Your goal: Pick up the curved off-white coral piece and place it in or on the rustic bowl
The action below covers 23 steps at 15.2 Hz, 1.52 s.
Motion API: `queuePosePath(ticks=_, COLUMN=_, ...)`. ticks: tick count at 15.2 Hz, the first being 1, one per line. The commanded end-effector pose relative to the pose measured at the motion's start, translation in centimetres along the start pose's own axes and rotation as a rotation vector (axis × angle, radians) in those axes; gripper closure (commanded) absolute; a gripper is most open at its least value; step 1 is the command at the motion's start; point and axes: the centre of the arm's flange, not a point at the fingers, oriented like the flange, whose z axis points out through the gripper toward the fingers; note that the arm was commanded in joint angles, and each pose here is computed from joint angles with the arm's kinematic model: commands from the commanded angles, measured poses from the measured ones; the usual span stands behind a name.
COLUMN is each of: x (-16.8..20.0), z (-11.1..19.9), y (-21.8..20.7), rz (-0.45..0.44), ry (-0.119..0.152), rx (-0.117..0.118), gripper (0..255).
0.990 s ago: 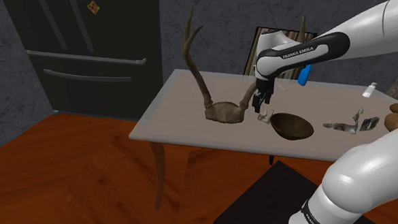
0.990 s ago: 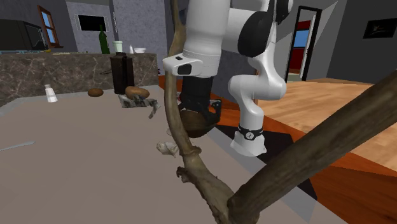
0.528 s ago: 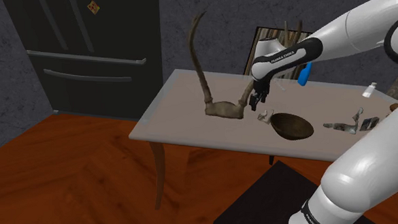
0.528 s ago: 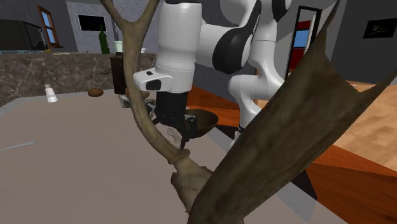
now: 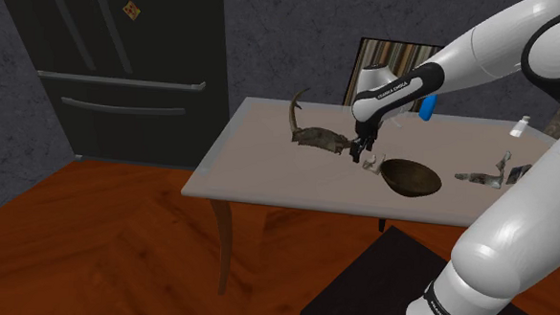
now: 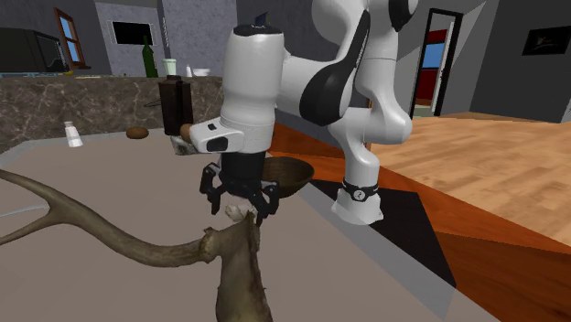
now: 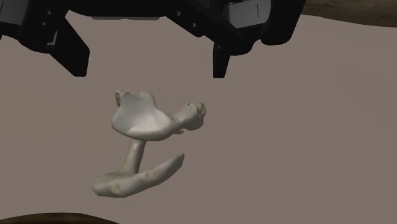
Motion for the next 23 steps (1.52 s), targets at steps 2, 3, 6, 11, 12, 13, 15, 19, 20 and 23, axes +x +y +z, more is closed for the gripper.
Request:
queuePosePath(ticks=2, x=0.0, z=0.1, y=0.0, rz=0.000, ry=0.000, rx=0.000, gripper=0)
queuePosePath(ticks=3, x=0.0, z=0.1, y=0.0, rz=0.000, ry=0.000, rx=0.000, gripper=0)
queuePosePath(ticks=6, x=0.0, z=0.1, y=0.0, rz=0.000, ry=0.000, rx=0.000, gripper=0)
queuePosePath(ticks=11, x=0.0, z=0.1, y=0.0, rz=0.000, ry=0.000, rx=0.000, gripper=255)
queuePosePath(ticks=12, x=0.0, z=0.1, y=0.0, rz=0.000, ry=0.000, rx=0.000, gripper=255)
queuePosePath(ticks=13, x=0.0, z=0.1, y=0.0, rz=0.000, ry=0.000, rx=0.000, gripper=255)
queuePosePath(ticks=15, x=0.0, z=0.1, y=0.0, rz=0.000, ry=0.000, rx=0.000, gripper=255)
queuePosePath(ticks=19, x=-2.4, z=-1.6, y=1.3, rz=0.054, ry=0.028, rx=0.052, gripper=0)
queuePosePath(ticks=20, x=-3.7, z=-2.3, y=2.0, rz=0.081, ry=0.042, rx=0.077, gripper=0)
queuePosePath(ticks=23, x=-5.6, z=-2.9, y=2.9, rz=0.121, ry=0.063, rx=0.116, gripper=0)
